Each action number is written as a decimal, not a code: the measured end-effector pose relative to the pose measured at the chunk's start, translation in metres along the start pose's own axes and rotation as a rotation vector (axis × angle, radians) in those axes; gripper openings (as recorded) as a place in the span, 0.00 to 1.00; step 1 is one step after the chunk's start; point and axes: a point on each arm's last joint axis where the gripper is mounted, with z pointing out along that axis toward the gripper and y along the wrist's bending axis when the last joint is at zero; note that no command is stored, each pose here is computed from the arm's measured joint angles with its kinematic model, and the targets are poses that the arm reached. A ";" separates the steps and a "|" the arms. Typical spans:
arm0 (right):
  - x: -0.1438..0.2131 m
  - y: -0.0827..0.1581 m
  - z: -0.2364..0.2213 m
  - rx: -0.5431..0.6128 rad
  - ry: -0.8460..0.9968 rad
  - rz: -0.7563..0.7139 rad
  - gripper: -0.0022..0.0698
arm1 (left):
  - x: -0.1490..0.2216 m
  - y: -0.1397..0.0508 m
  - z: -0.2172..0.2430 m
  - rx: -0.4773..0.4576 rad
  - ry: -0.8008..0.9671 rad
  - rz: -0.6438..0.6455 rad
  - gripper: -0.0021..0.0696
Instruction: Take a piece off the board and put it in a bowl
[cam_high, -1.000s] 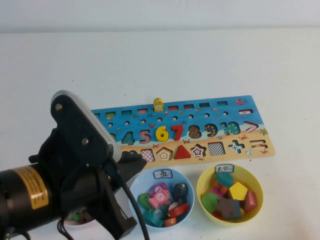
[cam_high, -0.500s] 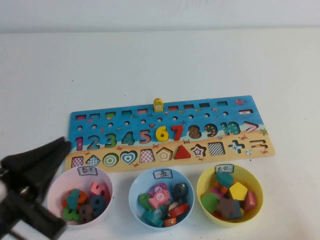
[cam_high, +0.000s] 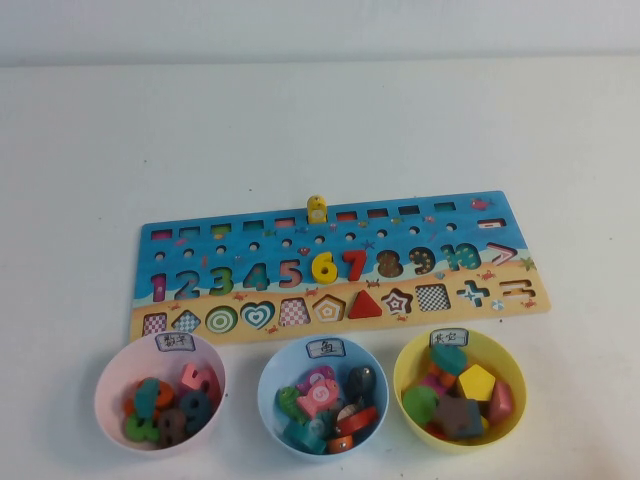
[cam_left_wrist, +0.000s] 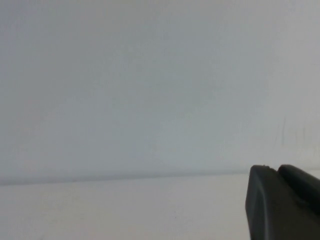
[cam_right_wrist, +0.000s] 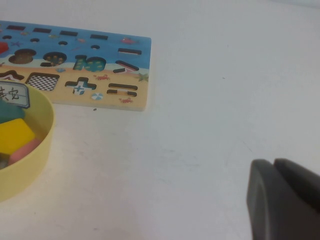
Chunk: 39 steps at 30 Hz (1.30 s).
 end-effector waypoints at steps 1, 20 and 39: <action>0.000 0.000 0.000 0.000 0.000 0.000 0.01 | 0.000 0.000 0.000 -0.003 0.003 -0.004 0.03; 0.000 0.000 0.000 0.000 0.000 0.000 0.01 | 0.049 0.003 -0.015 -0.024 0.550 0.039 0.03; 0.000 0.000 0.000 0.000 0.000 0.000 0.01 | 0.049 0.003 -0.015 -0.024 0.550 0.040 0.03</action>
